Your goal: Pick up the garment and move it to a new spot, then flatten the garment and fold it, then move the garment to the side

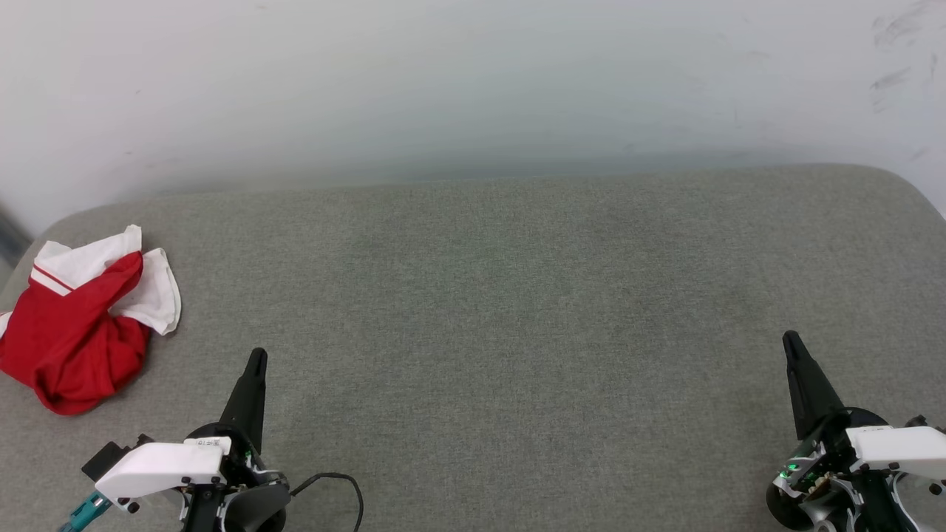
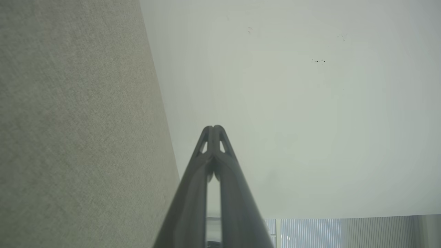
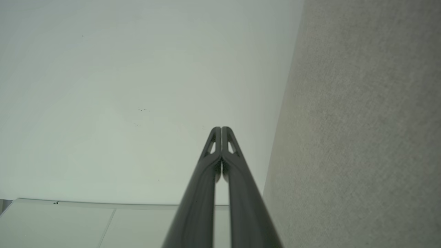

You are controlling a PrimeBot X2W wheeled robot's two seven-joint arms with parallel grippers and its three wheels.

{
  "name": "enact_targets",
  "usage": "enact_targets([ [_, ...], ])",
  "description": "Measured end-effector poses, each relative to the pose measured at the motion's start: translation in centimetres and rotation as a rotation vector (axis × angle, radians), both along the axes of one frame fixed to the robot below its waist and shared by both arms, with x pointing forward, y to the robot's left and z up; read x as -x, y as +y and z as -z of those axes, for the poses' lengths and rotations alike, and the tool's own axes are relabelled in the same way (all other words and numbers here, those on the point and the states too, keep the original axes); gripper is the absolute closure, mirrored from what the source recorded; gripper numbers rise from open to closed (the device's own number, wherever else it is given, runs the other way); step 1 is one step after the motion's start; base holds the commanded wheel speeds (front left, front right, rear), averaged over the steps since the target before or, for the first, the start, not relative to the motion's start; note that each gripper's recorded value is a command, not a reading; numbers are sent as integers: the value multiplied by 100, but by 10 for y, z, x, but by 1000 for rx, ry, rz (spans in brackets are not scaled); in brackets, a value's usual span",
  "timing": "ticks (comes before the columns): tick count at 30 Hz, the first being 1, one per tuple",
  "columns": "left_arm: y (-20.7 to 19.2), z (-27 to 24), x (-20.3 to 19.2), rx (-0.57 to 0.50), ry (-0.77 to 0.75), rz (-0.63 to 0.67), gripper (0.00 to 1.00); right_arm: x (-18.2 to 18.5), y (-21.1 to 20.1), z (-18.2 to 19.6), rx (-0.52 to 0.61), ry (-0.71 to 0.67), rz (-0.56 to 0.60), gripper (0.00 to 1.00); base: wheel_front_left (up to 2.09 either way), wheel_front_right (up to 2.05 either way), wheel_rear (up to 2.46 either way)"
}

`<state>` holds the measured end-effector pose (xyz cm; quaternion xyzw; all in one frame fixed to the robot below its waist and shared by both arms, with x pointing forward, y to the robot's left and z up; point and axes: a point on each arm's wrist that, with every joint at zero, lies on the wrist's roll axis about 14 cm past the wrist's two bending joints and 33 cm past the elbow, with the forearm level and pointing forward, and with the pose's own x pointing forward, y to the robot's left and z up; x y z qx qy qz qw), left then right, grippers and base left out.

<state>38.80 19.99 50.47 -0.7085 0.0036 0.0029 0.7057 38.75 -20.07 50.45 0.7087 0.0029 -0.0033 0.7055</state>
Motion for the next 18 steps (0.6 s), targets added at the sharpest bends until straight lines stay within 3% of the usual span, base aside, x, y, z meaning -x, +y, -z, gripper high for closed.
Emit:
enact_targets([
  [18, 0, 0, 0, 0, 0, 0, 100, 0, 0, 0, 0, 0, 0, 100, 0, 0, 0],
])
